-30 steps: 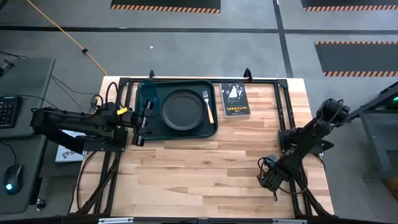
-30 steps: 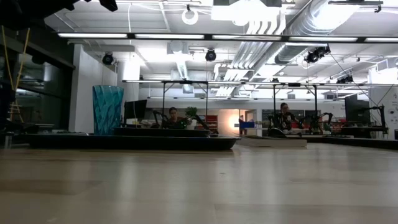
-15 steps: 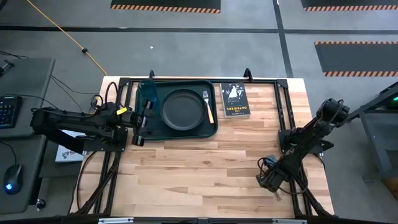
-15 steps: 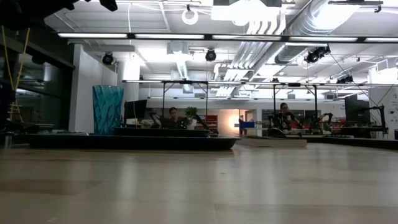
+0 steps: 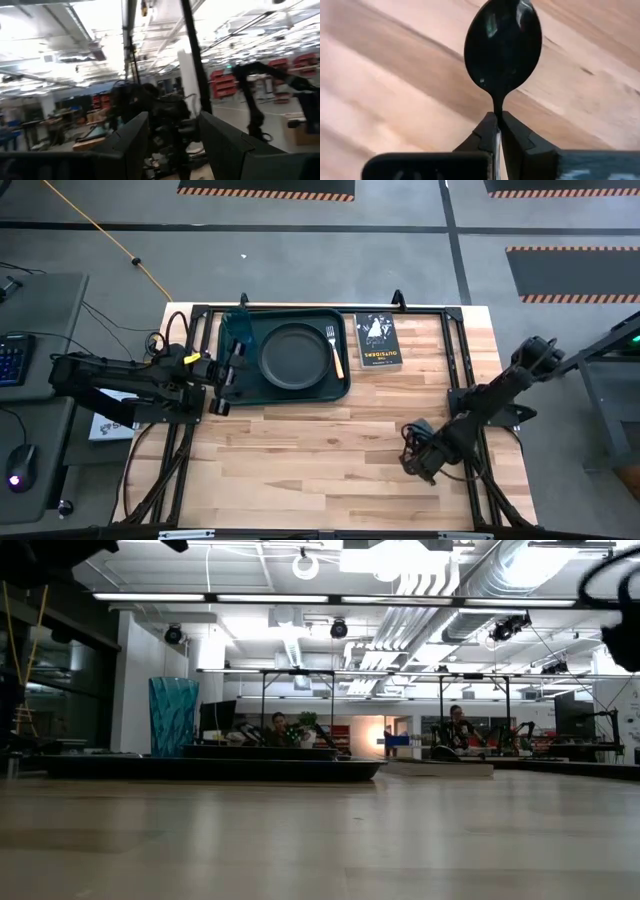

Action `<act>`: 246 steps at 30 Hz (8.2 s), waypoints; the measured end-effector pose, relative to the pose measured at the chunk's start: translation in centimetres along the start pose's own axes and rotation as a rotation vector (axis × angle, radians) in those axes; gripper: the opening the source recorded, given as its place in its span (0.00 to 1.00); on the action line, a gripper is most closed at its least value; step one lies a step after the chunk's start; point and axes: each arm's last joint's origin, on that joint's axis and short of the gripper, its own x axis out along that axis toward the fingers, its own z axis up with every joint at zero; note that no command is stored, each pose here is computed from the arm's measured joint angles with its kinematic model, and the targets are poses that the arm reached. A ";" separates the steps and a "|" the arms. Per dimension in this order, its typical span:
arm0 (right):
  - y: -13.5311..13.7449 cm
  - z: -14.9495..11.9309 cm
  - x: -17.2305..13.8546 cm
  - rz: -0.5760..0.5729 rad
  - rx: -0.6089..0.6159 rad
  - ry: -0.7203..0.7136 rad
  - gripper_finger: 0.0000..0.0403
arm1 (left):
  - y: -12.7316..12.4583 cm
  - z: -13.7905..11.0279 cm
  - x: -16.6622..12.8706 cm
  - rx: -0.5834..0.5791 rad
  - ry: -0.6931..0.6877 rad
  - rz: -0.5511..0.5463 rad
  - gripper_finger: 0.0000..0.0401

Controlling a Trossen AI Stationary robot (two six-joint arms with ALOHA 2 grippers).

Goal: Pick and place plate/cup/fork/spoon on tray
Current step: Put the black spoon on the dark green tray, then return to Home Position

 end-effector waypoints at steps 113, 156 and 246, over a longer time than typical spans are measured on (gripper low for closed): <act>23.7 39.4 7.8 0.539 -0.199 -0.894 0.00 | -2.0 2.3 -0.4 -0.169 -0.171 -0.139 0.41; 17.9 34.7 -3.8 -0.132 -0.676 -0.721 0.24 | -2.0 1.9 -0.4 -0.111 -0.131 -0.136 0.41; -2.8 15.9 -7.7 0.383 -0.603 -1.597 0.24 | 0.8 -0.9 -1.8 -0.021 0.215 0.215 0.41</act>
